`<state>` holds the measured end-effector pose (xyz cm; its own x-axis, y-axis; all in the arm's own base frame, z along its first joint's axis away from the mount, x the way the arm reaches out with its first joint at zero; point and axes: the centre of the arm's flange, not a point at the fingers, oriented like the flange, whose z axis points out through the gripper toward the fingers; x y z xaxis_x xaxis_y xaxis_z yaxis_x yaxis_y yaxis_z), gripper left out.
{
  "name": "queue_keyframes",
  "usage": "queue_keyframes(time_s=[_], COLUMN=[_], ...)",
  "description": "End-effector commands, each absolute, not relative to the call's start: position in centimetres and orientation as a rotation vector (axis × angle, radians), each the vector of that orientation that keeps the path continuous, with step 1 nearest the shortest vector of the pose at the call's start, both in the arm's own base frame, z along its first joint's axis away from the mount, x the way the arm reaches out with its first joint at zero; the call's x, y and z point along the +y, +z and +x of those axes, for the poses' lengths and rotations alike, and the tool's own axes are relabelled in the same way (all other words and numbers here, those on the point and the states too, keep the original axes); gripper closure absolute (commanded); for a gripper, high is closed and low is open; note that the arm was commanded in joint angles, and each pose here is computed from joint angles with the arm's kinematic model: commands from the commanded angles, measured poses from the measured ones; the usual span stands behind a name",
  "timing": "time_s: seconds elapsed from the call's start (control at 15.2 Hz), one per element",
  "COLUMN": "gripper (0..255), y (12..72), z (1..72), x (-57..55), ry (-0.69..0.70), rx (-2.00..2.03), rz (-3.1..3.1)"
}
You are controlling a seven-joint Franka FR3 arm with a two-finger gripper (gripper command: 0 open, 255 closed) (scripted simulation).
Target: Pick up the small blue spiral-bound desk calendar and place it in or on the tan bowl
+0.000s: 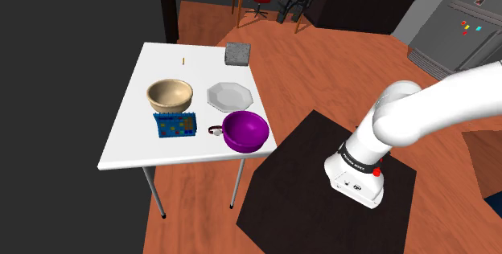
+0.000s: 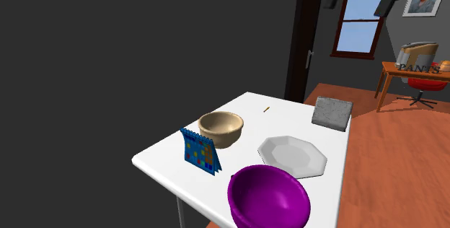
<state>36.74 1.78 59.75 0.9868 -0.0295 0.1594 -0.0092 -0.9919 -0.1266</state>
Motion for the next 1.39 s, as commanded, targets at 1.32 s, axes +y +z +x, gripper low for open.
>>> queue_keyframes(time_s=[1.32], gripper=[0], y=[41.5], z=[51.4], x=[20.6], ry=[-0.193], rx=[-0.808], rz=[-3.047])
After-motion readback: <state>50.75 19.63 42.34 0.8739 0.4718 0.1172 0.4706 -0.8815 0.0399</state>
